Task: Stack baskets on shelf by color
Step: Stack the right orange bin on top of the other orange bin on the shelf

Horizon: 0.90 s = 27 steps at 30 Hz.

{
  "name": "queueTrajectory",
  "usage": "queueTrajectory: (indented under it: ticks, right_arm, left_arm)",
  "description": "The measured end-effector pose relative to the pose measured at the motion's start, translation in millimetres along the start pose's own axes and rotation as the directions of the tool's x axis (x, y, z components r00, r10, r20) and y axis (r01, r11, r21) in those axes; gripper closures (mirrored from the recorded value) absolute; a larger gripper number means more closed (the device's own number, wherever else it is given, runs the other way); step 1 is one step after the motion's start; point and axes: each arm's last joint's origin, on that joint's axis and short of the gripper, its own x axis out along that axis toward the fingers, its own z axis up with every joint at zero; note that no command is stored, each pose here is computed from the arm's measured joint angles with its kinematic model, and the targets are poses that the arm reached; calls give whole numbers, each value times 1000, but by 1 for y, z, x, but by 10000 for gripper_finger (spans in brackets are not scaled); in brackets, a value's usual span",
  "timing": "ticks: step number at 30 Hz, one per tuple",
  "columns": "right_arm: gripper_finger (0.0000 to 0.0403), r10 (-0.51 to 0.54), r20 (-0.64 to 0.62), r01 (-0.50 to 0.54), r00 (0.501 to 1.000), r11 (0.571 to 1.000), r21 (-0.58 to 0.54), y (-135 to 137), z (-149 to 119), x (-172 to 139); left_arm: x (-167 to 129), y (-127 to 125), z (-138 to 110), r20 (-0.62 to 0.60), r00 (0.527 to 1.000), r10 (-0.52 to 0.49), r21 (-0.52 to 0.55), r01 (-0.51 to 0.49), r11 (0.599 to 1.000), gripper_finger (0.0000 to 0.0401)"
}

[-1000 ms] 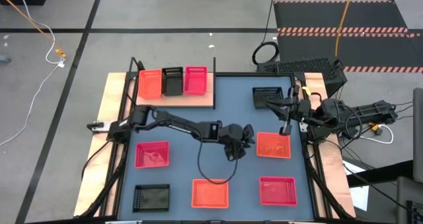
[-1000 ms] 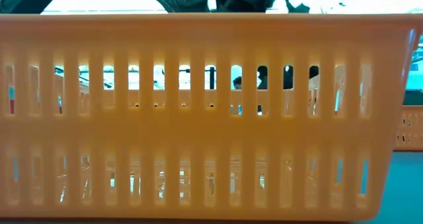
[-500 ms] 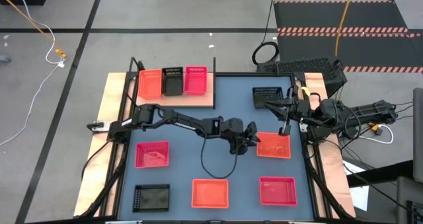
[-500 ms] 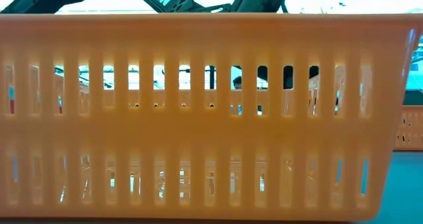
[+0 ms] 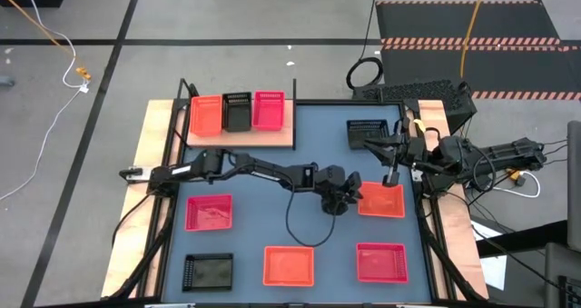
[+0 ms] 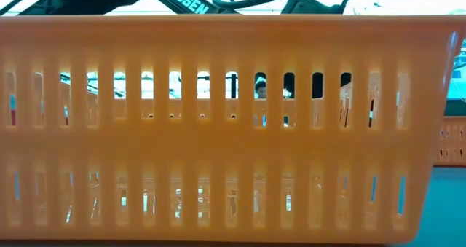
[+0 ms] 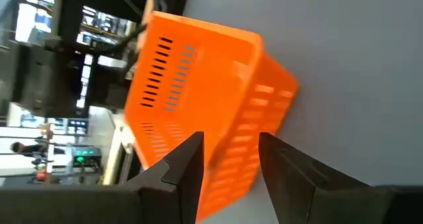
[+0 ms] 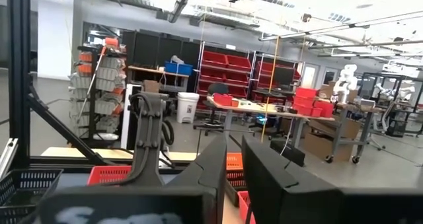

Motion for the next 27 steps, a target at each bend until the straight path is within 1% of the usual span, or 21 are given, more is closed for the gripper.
queueTrajectory:
  ticks: [4, 11, 14, 17, 21, 22, 23, 27]
  right_arm:
    - [357, 0, 0, 0, 1000, 1000, -11, 0, 0, 0]
    - [357, -2, 11, 2, 1000, 1000, -7, 0, 1, 0]
    - [357, -3, 15, 3, 1000, 1000, -5, 0, 2, 0]
    - [357, -3, 15, 4, 1000, 1000, -7, 0, 2, 0]
    - [357, -3, 15, 3, 1000, 1000, -16, 0, 2, 0]
    - [357, -3, 15, 4, 1000, 1000, -19, 0, 2, 0]
    - [357, -3, 15, 4, 1000, 1000, -20, 0, 2, 0]
    - [357, -3, 15, 4, 1000, 1000, -20, 0, 2, 0]
  left_arm:
    - [-1, 1, 0, -1, 1000, -2, 6, 2, 1000, 254]
    - [-1, -5, -2, -3, 997, -71, -16, 71, 997, 254]
    - [-1, -7, -1, -9, 997, -82, -21, 82, 996, 259]
    - [0, -8, 1, -42, 996, -80, -39, 79, 996, 288]
    - [0, -12, 5, -113, 990, -90, -45, 85, 995, 357]
    - [-1, -12, 6, -134, 987, -88, -55, 81, 995, 376]
    - [-1, -12, 8, -157, 984, -85, -72, 74, 995, 386]
    - [-12, -5, 24, -219, 971, -94, -173, 56, 983, 382]
